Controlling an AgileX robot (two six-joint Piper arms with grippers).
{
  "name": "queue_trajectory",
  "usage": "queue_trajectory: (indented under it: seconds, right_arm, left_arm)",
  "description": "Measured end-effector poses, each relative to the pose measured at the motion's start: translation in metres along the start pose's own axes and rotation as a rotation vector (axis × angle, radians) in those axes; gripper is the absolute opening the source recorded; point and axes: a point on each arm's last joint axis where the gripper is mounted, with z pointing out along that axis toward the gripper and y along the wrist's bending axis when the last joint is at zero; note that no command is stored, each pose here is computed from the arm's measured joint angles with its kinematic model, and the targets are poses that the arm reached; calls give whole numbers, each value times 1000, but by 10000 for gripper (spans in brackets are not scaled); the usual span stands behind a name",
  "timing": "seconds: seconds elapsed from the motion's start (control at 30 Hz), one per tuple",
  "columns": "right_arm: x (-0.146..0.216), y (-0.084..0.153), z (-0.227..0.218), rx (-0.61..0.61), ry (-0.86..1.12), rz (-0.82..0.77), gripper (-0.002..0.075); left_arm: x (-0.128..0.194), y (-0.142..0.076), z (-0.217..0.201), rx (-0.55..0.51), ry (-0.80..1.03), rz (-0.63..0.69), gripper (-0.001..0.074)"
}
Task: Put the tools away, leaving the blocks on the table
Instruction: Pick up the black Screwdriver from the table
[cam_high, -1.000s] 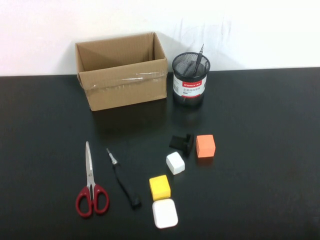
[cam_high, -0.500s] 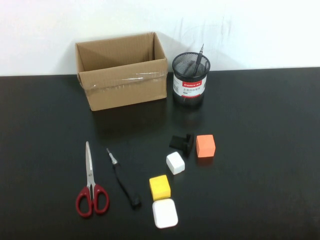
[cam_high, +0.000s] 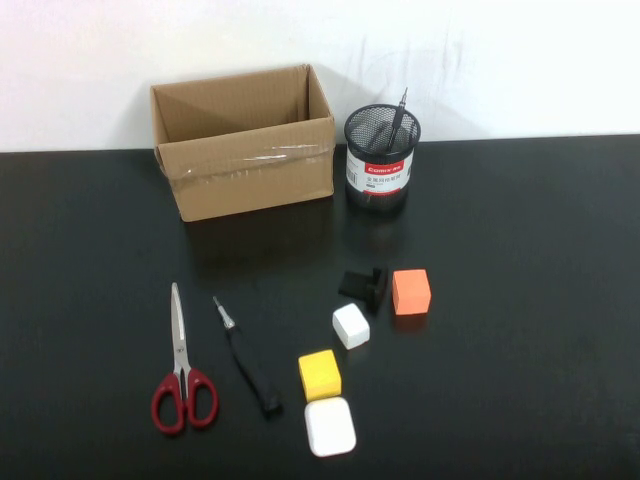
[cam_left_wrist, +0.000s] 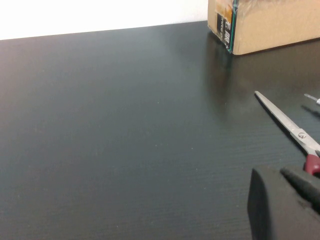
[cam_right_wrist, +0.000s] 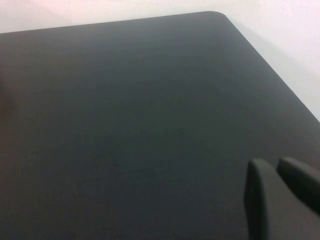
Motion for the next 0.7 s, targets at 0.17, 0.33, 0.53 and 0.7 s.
queue_trajectory:
  seconds: [0.17, 0.33, 0.53, 0.7]
  right_arm:
    - [0, 0, 0, 0, 0, 0, -8]
    - [0, 0, 0, 0, 0, 0, -8]
    - [0, 0, 0, 0, 0, 0, -8]
    - [0, 0, 0, 0, 0, 0, -8]
  left_arm:
    - [0, 0, 0, 0, 0, 0, 0]
    - [0, 0, 0, 0, 0, 0, 0]
    - [-3, 0, 0, -6, -39, 0, 0]
    - [-21, 3, -2, -35, -239, 0, 0]
